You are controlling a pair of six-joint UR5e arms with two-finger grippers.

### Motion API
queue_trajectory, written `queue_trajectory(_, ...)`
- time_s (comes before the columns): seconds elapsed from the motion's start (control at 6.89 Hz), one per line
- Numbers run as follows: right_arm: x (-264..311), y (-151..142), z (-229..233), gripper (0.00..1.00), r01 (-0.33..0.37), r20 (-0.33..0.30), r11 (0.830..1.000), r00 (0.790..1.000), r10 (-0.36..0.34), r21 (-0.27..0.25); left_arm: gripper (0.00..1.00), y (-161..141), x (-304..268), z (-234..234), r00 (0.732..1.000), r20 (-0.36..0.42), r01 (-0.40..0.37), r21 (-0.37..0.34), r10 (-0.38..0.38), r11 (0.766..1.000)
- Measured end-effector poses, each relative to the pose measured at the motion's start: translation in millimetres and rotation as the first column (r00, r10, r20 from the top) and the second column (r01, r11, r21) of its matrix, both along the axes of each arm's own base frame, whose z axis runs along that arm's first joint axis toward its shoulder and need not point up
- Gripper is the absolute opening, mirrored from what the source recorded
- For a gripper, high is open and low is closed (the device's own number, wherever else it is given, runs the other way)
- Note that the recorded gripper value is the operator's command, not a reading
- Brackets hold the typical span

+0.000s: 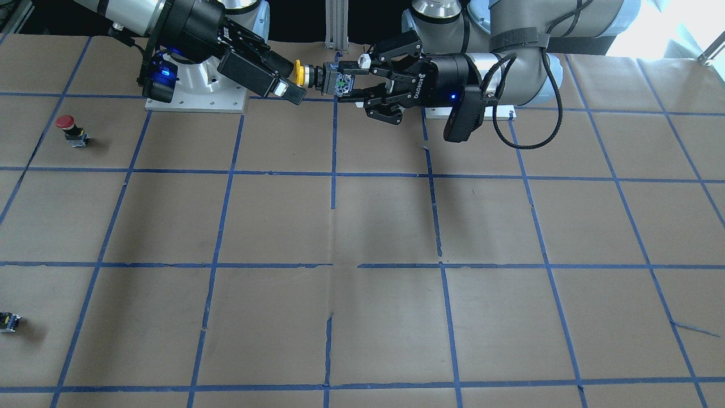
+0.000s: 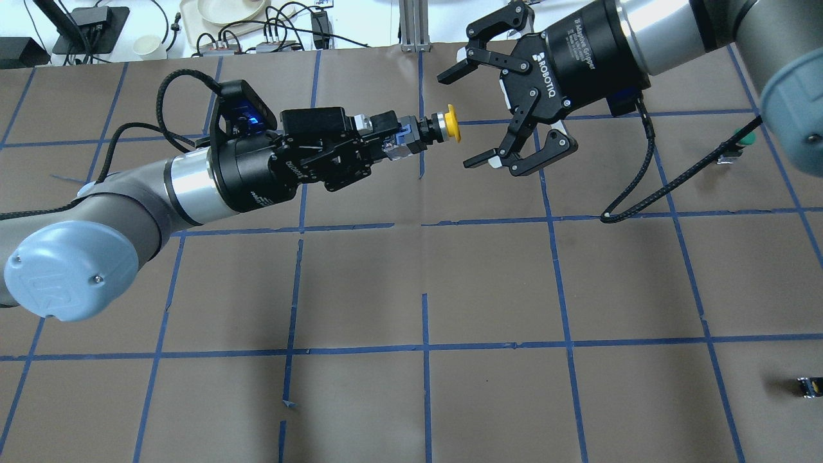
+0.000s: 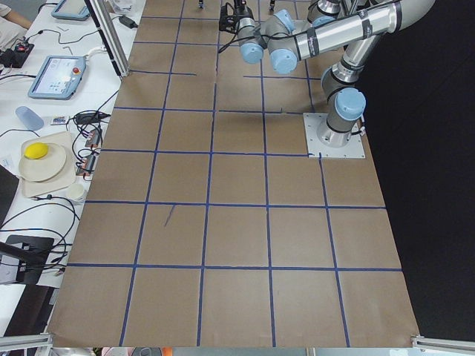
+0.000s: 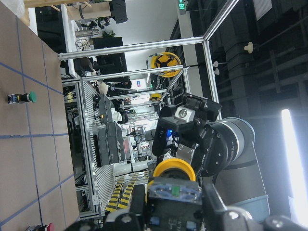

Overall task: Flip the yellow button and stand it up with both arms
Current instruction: 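Close the right gripper on the yellow cap held by the left gripper, then open the left gripper and pull it back from the button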

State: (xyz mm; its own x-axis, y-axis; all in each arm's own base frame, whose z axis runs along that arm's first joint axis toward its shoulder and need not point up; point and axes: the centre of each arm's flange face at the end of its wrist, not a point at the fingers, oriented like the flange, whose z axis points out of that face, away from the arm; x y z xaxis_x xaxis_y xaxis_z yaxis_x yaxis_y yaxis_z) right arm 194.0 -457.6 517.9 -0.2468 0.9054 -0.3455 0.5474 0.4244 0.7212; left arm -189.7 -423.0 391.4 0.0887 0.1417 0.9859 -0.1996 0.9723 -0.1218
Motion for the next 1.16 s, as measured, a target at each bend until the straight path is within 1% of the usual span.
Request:
queue_trajectory(0.29, 0.3, 0.6, -0.8, 0.34, 0.002, 0.002, 1.000, 1.000, -0.002, 0.009, 0.07, 0.2, 0.0, 0.3, 1.000, 0.000, 0.000, -0.001, 0.000, 1.000)
queue_trajectory(0.44, 0.3, 0.5, -2.8, 0.18, 0.002, 0.003, 1.000, 1.000, -0.002, 0.013, 0.07, 0.2, 0.0, 0.3, 1.000, 0.000, 0.000, -0.001, 0.000, 1.000)
queue_trajectory(0.58, 0.3, 0.7, -5.2, 0.13, 0.001, 0.003, 1.000, 1.000, -0.001, 0.017, 0.07, 0.5, -0.1, 0.8, 1.000, 0.000, 0.000, -0.002, 0.000, 1.000)
queue_trajectory(1.02, 0.4, 0.8, -8.0, 0.10, 0.000, 0.004, 1.000, 1.000, 0.000, 0.020, 0.07, 1.4, -0.1, 1.6, 1.000, 0.001, 0.001, -0.006, -0.001, 1.000)
queue_trajectory(1.16, 0.4, 0.6, -8.3, 0.09, 0.001, 0.004, 1.000, 1.000, -0.001, 0.020, 0.15, 1.4, -0.2, 2.0, 1.000, 0.002, 0.001, -0.009, -0.001, 1.000)
